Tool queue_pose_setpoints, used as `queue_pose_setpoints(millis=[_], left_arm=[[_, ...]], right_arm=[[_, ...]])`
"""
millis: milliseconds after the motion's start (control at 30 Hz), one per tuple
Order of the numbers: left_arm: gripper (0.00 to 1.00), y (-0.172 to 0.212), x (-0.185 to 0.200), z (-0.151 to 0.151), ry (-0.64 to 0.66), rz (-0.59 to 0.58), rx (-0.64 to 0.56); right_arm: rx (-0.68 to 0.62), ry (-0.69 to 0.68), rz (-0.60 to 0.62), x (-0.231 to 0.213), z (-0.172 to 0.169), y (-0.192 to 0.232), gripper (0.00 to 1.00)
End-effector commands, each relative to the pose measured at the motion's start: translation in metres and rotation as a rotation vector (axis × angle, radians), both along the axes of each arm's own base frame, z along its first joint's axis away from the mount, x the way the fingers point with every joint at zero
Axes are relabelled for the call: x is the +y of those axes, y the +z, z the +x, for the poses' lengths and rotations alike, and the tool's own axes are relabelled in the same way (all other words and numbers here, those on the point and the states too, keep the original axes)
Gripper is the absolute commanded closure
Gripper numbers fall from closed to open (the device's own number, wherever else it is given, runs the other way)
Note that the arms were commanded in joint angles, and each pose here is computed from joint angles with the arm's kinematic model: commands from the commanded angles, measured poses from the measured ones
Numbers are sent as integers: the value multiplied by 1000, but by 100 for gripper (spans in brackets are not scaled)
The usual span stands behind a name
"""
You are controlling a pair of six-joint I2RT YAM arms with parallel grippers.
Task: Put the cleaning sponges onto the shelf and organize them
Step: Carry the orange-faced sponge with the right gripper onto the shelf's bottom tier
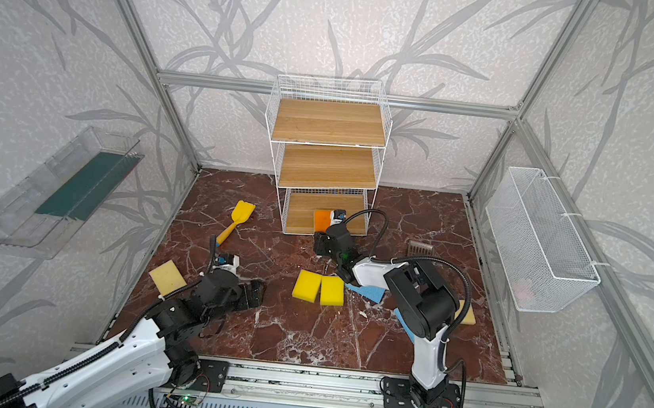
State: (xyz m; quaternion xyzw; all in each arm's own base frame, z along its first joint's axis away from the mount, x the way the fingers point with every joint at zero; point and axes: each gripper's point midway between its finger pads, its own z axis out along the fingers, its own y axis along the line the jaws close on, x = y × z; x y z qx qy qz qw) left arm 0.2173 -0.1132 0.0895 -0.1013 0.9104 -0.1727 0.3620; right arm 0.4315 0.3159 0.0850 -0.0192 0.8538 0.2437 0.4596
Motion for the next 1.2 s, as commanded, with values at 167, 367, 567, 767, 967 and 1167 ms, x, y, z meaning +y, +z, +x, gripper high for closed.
queue_pose_setpoints(millis=[167,367,567,767,967,1167], left_arm=[[1,8,8,1,38,-5,-28],[1,10,13,0,59,3,-35],[1,10,16,-3,64,7,-33],[1,10,18,-5,65,6,-31],[1,11,18,-5,64,7,-30],[1,13,18,-4,62,8,-31]], right_arm=[[-29,-9,62,43,31,11,40],[-7,-17,85,62,43,-1,39],[7,11,90,87,55,-9,39],[30,-25,112,95,61,-19,39],[54,0,122,108,67,-27,38],[69,5,126,114,71,-31,32]])
